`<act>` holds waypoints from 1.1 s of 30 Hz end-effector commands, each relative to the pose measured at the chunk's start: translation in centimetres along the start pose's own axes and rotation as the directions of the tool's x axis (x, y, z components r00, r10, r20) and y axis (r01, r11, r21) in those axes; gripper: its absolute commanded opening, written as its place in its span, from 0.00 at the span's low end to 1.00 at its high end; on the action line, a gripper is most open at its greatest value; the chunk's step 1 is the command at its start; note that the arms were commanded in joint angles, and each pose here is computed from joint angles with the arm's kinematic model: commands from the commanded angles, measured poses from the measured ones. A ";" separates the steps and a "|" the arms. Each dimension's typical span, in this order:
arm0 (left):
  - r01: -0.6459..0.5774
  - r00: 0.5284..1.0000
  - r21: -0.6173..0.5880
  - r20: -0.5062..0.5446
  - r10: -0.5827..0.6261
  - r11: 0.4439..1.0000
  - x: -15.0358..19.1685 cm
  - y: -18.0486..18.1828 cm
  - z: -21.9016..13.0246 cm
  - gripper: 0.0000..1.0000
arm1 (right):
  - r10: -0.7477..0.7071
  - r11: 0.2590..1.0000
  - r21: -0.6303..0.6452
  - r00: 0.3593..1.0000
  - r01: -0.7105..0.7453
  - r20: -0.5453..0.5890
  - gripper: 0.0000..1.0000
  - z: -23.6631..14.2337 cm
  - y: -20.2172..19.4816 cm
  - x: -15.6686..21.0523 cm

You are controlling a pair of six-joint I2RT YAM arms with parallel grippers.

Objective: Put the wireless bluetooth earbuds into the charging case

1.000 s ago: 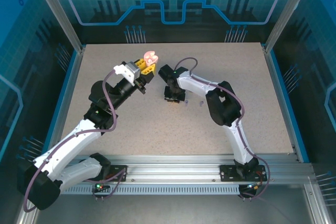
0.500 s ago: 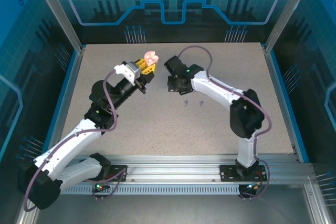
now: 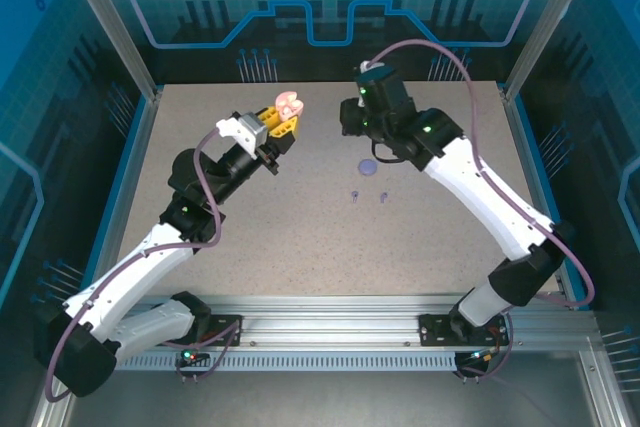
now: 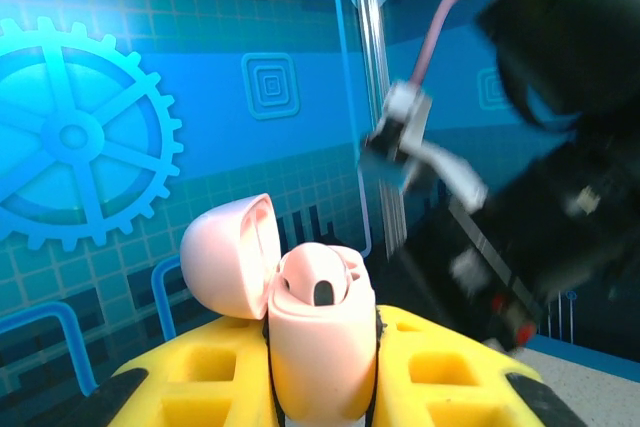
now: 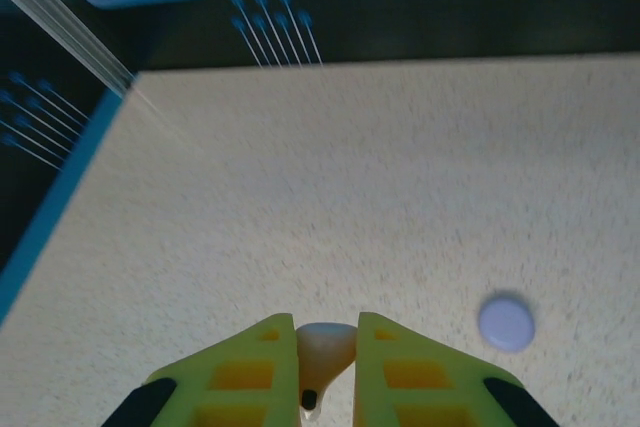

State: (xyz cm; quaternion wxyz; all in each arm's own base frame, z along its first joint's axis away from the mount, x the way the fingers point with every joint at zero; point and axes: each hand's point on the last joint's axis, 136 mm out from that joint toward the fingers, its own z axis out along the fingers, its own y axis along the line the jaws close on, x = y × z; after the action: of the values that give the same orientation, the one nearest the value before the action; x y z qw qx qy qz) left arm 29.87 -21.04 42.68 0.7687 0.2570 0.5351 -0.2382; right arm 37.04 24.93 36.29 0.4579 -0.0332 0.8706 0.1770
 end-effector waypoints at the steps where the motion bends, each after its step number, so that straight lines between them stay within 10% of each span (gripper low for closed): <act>1: -0.011 0.999 0.029 0.045 0.010 1.000 -1.8 -0.4 0.3 0.00 | -0.055 0.994 -0.084 0.991 0.065 0.123 0.15 -4.1 1.7 -3.8; 15: 0.007 0.999 0.061 0.035 -0.009 0.998 -1.5 -0.9 0.8 0.00 | -0.136 0.874 -0.397 0.926 0.279 0.351 0.16 -12.9 8.5 -7.5; 33: 0.017 0.999 0.070 0.033 -0.019 0.997 -1.3 -1.0 1.1 0.00 | -0.271 0.817 -0.405 0.894 0.410 0.357 0.16 -10.9 12.5 -5.2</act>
State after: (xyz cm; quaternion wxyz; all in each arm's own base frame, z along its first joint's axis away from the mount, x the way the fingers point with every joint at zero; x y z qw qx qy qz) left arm 30.42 -22.22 41.78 0.7527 0.2740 0.5425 -0.2531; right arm 28.75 32.23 48.00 0.5536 -0.2700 0.7236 0.3117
